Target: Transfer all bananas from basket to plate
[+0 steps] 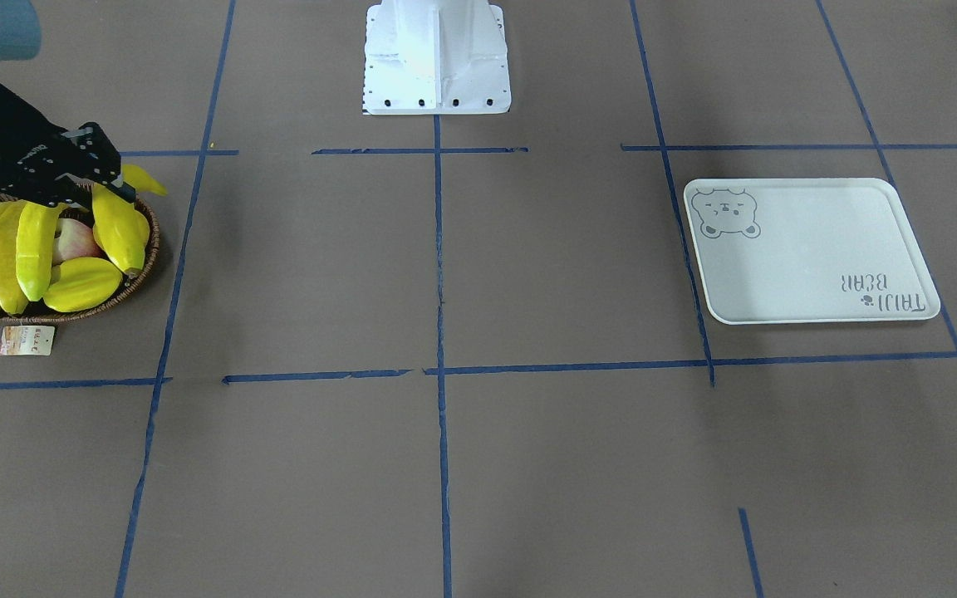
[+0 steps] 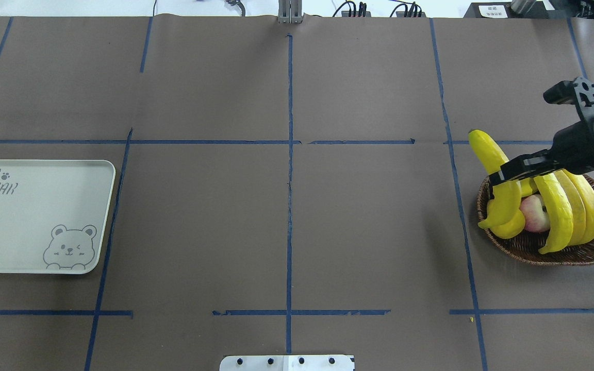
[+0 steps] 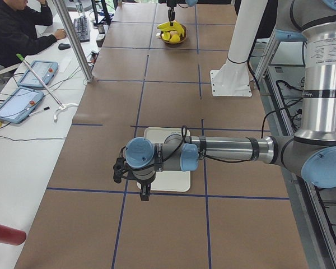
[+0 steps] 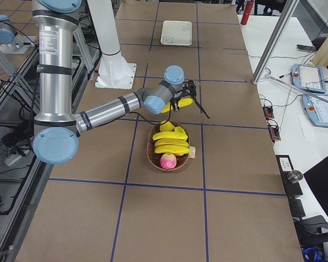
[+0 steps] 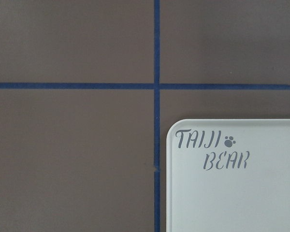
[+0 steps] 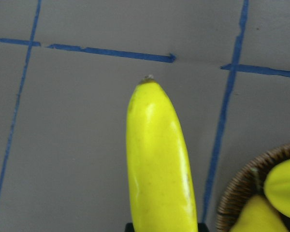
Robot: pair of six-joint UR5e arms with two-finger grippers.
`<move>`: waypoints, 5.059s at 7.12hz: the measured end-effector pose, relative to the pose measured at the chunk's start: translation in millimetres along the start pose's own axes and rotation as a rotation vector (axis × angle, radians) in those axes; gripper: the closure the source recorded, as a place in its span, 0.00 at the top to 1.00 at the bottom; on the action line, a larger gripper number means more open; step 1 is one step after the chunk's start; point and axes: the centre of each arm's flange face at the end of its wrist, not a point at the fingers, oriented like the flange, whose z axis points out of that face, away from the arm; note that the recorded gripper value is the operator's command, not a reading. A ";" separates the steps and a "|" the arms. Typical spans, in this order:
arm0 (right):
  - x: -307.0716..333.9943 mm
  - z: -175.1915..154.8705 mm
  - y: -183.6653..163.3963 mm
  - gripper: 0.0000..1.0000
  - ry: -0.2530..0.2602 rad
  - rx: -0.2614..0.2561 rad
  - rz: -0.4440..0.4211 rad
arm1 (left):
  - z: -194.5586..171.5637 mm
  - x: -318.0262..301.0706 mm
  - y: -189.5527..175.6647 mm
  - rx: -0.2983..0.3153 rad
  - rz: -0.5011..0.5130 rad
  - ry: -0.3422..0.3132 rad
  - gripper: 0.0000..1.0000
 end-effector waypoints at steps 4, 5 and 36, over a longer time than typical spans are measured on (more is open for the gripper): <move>-165.4 62.7 -15.7 0.01 -0.090 0.108 0.190 | 15.6 108.0 -20.4 0.119 -0.036 0.195 0.99; -185.6 62.1 -17.5 0.02 -0.118 0.118 0.224 | 25.3 152.9 -26.3 0.132 -0.066 0.260 0.99; -289.2 71.5 17.0 1.00 -0.273 0.041 0.138 | 137.7 717.0 84.8 0.065 -0.441 0.854 0.00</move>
